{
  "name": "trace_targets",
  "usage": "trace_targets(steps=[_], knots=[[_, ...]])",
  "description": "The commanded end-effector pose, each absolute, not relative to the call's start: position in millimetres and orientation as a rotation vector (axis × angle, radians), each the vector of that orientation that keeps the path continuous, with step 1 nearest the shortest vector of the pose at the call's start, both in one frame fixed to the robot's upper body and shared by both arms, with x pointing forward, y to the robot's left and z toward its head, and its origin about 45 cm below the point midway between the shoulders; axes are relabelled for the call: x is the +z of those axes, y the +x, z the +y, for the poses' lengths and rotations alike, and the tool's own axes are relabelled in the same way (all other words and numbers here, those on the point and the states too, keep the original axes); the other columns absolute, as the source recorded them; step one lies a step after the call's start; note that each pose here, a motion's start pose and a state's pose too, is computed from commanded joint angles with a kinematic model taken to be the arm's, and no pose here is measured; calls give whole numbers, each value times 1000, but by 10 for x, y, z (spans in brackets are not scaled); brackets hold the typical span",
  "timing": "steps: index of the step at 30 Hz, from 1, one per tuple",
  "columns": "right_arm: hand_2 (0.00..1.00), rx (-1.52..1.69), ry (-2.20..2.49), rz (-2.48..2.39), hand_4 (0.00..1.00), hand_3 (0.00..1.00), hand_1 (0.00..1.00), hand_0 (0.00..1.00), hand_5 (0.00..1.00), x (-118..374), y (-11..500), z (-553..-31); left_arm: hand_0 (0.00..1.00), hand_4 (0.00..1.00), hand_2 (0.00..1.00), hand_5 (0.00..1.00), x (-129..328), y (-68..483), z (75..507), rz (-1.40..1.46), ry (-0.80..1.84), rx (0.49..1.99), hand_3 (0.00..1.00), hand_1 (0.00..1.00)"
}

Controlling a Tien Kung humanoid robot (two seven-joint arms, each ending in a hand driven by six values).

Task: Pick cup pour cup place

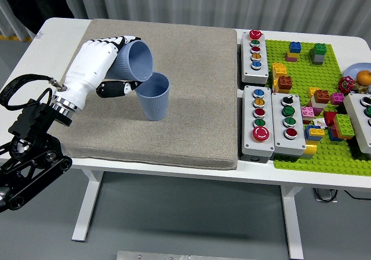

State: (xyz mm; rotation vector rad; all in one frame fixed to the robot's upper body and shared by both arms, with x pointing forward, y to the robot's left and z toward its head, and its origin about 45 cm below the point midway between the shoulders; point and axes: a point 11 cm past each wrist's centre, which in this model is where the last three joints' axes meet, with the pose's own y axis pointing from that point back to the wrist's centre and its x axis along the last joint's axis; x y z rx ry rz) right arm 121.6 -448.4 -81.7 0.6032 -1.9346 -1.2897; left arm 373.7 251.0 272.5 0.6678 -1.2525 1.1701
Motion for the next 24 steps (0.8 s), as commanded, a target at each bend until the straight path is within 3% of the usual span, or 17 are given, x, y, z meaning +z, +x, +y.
trace_targets(steps=[24], knots=[[556, -1289, 603, -1937, 2, 561, 628, 700, 8, -815, 1222, -4485, 532, 625, 628, 68, 2716, 3790, 2569, -1343, 752, 1132, 660, 568]])
